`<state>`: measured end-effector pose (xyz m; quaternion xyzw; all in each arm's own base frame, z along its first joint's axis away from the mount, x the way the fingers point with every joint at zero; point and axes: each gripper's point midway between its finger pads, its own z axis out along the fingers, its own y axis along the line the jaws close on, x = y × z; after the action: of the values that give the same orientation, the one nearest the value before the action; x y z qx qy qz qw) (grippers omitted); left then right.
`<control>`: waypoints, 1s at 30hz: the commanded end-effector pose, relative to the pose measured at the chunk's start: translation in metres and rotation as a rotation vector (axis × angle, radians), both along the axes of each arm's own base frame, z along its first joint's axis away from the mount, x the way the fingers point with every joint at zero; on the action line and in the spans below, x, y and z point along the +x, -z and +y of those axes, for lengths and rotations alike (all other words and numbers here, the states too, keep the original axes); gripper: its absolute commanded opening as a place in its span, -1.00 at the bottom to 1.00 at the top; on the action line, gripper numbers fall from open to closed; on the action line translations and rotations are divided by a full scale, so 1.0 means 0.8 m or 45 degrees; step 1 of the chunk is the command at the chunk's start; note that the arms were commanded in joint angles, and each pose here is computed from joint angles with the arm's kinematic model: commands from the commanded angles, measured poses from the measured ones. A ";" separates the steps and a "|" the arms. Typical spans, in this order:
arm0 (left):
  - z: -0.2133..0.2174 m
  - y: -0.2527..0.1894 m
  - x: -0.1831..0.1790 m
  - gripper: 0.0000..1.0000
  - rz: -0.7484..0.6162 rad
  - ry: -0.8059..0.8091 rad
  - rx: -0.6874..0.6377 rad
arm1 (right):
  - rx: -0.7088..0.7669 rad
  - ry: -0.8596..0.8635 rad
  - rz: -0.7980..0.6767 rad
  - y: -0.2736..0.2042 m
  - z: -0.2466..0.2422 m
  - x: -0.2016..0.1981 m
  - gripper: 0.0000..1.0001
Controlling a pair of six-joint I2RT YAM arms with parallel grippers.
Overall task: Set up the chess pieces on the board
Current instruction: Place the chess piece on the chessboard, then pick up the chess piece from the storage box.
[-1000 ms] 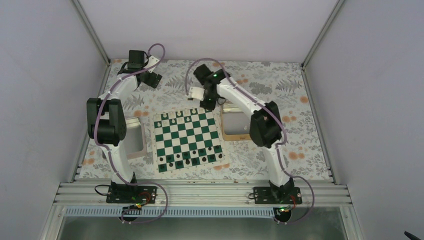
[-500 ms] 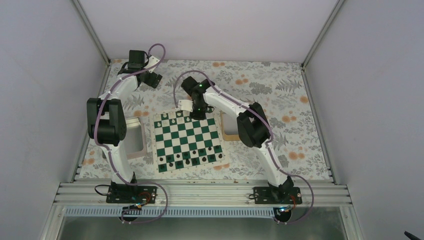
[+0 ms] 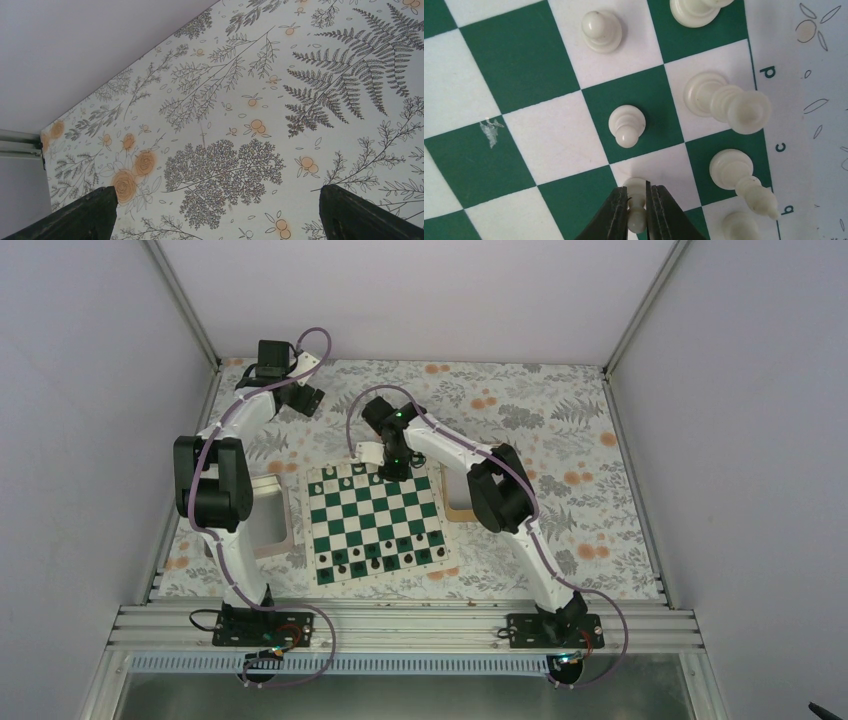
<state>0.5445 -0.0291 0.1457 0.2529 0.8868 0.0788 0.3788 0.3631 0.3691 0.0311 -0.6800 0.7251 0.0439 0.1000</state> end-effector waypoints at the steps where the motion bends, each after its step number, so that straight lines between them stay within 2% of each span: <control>1: -0.003 -0.004 0.000 1.00 -0.017 0.020 -0.003 | 0.039 -0.018 -0.042 -0.007 0.013 0.010 -0.76; 15: -0.007 -0.004 -0.002 1.00 -0.010 0.035 -0.017 | 0.033 0.017 -0.070 -0.010 0.004 0.021 -0.56; 22: -0.007 -0.010 -0.003 1.00 -0.022 0.034 -0.012 | 0.079 0.037 -0.092 -0.073 -0.013 0.013 -0.55; 26: -0.006 -0.016 -0.003 1.00 -0.039 0.027 -0.001 | 0.130 0.126 -0.136 -0.133 -0.059 0.011 -0.51; 30: -0.004 -0.022 -0.003 1.00 -0.051 0.023 0.010 | 0.107 0.352 -0.206 -0.160 -0.154 0.038 -0.38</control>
<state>0.5443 -0.0309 0.1456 0.2584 0.8852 0.0763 0.3792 0.3702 0.3166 0.1199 -0.6408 0.7503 0.0330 0.1592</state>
